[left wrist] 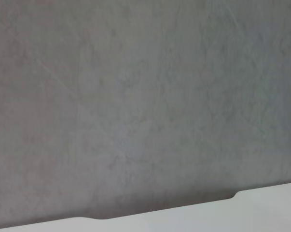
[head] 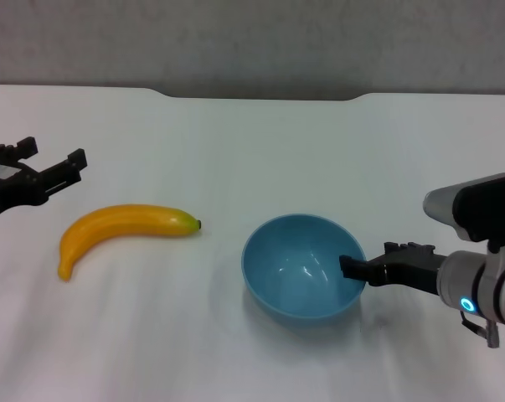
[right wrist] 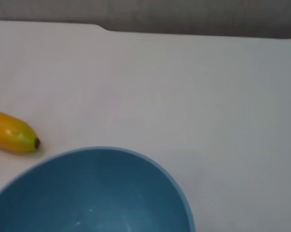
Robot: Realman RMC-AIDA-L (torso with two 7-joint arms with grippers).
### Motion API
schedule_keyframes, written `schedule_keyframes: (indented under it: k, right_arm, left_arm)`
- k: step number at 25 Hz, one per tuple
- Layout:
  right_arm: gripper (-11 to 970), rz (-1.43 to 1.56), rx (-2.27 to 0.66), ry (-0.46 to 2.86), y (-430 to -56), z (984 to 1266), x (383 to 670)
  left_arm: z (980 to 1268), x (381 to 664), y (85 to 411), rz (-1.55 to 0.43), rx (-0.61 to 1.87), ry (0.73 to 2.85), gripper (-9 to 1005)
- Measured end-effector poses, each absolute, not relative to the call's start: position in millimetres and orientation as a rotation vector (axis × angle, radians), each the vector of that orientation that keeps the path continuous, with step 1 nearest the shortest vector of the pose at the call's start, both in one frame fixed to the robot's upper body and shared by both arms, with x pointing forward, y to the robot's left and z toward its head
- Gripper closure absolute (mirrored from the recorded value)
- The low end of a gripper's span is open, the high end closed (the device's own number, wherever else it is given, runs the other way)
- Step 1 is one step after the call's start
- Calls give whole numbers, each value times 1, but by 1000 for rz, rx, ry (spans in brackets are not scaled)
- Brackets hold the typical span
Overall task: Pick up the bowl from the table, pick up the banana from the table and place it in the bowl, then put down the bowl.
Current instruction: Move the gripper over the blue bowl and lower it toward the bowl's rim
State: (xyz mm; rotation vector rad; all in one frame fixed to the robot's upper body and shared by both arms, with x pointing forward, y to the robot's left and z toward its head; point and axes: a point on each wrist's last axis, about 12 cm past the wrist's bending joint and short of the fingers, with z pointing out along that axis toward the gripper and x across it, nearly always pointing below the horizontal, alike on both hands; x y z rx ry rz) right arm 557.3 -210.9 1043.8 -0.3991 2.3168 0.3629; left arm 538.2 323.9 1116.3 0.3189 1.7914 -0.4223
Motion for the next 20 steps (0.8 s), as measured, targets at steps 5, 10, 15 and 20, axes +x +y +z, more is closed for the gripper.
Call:
schedule_keyframes:
  k: [5, 10, 15, 20]
  right_arm:
    - [79, 350, -410, 2322, -207, 1040, 562]
    - [80, 354, -422, 2311, -203, 1040, 561]
    - [109, 358, -436, 2312, -200, 1039, 559]
    - [157, 361, -452, 2310, -197, 1039, 560]
  left_arm:
    - [1116, 538, 324, -424, 317, 1793, 133]
    - [1116, 538, 323, -424, 317, 1790, 134]
    - [1117, 538, 323, -425, 319, 1789, 135]
    - [1117, 538, 323, -426, 319, 1789, 134]
